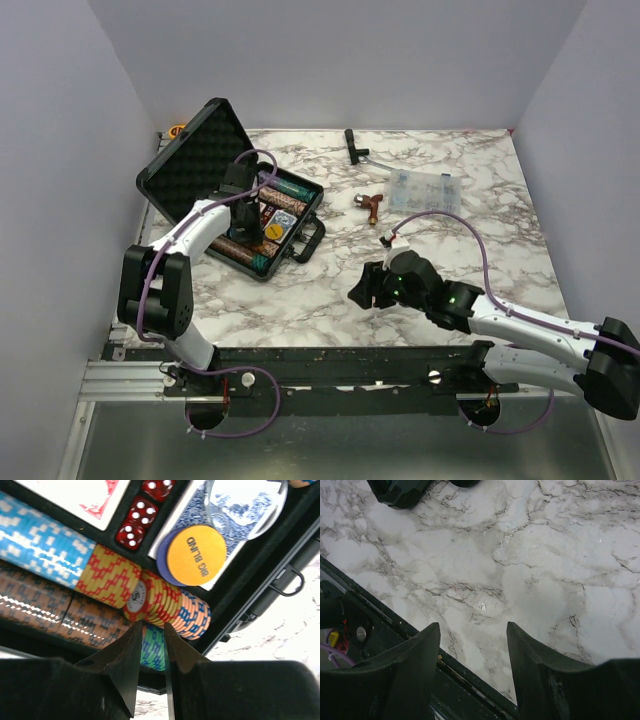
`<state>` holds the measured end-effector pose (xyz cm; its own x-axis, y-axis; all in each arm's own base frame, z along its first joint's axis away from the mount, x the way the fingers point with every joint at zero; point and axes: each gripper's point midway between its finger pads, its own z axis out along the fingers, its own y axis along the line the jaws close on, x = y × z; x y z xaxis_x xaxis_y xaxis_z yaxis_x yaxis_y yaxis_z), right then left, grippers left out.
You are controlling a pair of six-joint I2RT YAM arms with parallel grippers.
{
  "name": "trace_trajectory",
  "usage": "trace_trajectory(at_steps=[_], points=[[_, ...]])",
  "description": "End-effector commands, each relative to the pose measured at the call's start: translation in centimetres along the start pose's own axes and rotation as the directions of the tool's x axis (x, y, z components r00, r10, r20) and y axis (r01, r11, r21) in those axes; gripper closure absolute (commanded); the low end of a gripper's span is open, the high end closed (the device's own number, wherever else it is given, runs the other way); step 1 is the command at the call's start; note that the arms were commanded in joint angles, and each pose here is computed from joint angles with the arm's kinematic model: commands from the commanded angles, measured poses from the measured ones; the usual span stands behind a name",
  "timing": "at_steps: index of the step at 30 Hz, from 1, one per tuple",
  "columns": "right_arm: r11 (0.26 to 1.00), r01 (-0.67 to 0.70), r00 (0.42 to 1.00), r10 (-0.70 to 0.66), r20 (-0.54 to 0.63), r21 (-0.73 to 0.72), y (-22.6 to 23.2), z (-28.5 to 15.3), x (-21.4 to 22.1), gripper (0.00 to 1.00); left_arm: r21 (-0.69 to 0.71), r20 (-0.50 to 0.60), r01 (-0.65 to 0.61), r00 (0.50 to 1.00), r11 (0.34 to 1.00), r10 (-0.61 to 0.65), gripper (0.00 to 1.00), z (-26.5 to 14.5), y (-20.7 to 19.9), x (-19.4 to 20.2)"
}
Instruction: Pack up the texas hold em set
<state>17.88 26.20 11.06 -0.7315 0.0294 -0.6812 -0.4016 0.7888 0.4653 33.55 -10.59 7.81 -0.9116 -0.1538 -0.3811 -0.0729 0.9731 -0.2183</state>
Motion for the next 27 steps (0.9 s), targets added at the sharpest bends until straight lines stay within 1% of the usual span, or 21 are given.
trace_trajectory(at_steps=[1, 7, 11, 14, 18, 22, 25, 27], points=[[1.0, -0.002, 1.0, 0.003, 0.022, -0.021, 0.5, -0.1, -0.6, 0.42, -0.155, 0.018, -0.036, 0.999, 0.987, 0.039, 0.76, -0.6, 2.2, -0.7], [1.0, 0.0, 1.0, 0.001, 0.016, -0.02, 0.3, -0.2, -0.3, 0.42, -0.17, -0.011, -0.079, 0.997, 0.982, 0.078, 0.76, 0.1, 1.8, -1.0], [1.0, 0.002, 1.0, -0.001, 0.022, -0.016, 0.2, -0.3, -0.4, 0.42, -0.179, -0.037, -0.095, 0.995, 0.979, 0.089, 0.8, 0.9, 1.7, -0.8], [1.0, 0.003, 1.0, -0.003, 0.022, -0.014, 0.2, -0.3, -0.4, 0.42, -0.184, -0.055, -0.1, 0.994, 0.978, 0.091, 0.81, 1.3, 1.8, -0.4], [1.0, 0.002, 1.0, -0.002, 0.019, -0.013, 0.1, -0.3, -0.3, 0.42, -0.239, -0.094, -0.111, 0.991, 0.965, 0.09, 0.91, 1.7, 2.9, 0.2], [1.0, 0.004, 1.0, -0.003, 0.014, -0.015, 0.2, -0.3, -0.2, 0.42, -0.308, -0.125, -0.131, 0.987, 0.942, 0.097, 0.95, 1.9, 4.0, 0.7], [1.0, 0.003, 1.0, -0.003, 0.011, -0.017, 0.2, -0.2, -0.2, 0.42, -0.337, -0.118, -0.131, 0.988, 0.932, 0.096, 0.93, 1.6, 4.6, 0.7], [1.0, 0.0, 1.0, 0.0, 0.01, -0.018, 0.2, -0.3, -0.1, 0.42, -0.33, -0.115, -0.136, 0.988, 0.934, 0.103, 0.87, 1.4, 4.4, 0.6]])
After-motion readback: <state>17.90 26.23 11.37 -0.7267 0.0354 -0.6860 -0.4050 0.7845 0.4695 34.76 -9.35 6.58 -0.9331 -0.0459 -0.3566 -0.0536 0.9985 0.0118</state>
